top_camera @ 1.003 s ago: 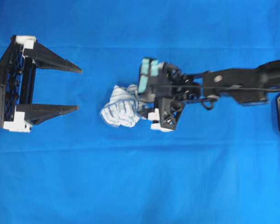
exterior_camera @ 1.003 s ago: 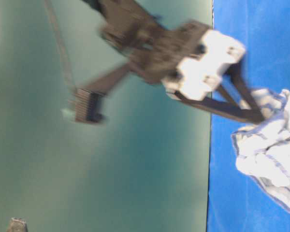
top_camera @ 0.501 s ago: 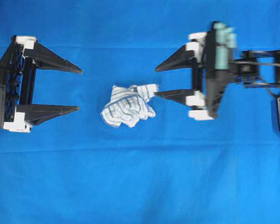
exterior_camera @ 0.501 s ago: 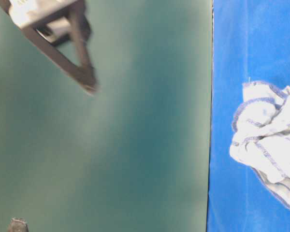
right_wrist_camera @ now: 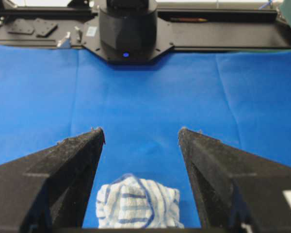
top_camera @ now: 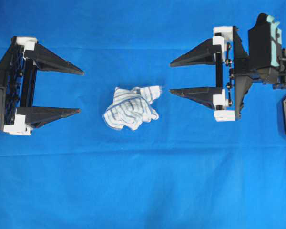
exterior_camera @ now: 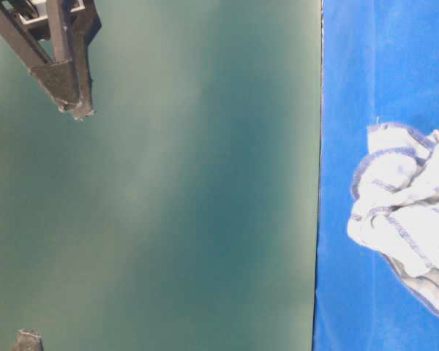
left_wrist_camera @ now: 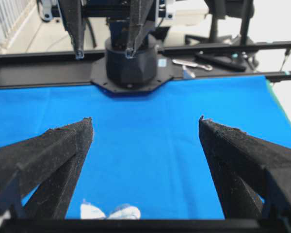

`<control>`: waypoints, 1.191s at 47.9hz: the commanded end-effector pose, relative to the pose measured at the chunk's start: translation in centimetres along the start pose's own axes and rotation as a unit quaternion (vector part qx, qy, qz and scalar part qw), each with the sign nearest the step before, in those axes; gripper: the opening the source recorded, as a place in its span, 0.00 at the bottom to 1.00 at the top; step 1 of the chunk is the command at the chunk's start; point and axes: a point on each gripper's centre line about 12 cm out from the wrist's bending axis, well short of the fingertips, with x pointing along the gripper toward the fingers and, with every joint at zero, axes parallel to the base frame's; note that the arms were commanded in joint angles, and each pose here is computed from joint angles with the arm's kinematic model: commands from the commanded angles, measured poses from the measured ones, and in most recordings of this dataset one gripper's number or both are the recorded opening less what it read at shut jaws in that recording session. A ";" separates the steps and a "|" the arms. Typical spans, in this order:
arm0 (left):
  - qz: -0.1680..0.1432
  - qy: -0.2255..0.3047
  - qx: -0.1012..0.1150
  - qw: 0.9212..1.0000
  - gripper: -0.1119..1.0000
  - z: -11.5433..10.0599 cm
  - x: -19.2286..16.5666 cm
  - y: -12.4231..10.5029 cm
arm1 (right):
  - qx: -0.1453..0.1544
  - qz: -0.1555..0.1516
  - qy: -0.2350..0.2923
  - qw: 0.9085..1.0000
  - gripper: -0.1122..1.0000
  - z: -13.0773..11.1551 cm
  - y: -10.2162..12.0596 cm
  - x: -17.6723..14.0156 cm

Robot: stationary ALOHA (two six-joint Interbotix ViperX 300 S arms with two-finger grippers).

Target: Hand over the towel.

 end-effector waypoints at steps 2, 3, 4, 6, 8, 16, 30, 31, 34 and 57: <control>-0.002 -0.012 0.000 1.000 0.91 0.8 -0.6 -0.1 | -0.002 0.000 -0.015 1.000 0.71 1.0 0.0 -0.8; -0.002 -0.012 0.000 1.000 0.91 0.8 -0.8 -0.1 | -0.002 -0.001 -0.016 1.000 0.71 1.0 0.0 -1.1; -0.002 -0.015 0.000 1.000 0.91 1.1 -1.1 -0.1 | -0.001 -0.001 -0.018 1.000 0.71 1.1 0.0 -1.4; -0.002 -0.015 0.000 1.000 0.91 1.3 -1.7 -0.1 | -0.002 -0.001 -0.018 1.000 0.71 1.1 0.0 -2.0; -0.003 -0.015 -0.001 1.000 0.91 1.6 -2.4 0.0 | 0.000 -0.002 -0.022 1.000 0.71 1.2 0.0 -2.8; -0.004 -0.004 0.000 1.000 0.91 1.6 -5.3 0.0 | 0.000 -0.004 -0.032 0.999 0.71 0.7 0.0 -6.2; 0.019 -0.012 0.002 1.000 0.91 -1.4 -10.3 0.6 | 0.001 -0.004 -0.050 0.999 0.71 -4.0 0.1 -11.8; 0.021 -0.013 0.001 1.000 0.91 -1.7 -10.6 0.7 | 0.000 -0.004 -0.049 0.999 0.71 -4.4 0.1 -12.1; 0.027 -0.010 0.001 1.000 0.90 -3.0 -11.4 0.8 | 0.000 -0.004 -0.047 0.999 0.71 -5.8 0.1 -12.7; 0.034 0.006 0.003 0.999 0.90 -7.7 -12.9 0.7 | 0.007 -0.001 -0.042 0.999 0.71 -10.6 0.3 -13.7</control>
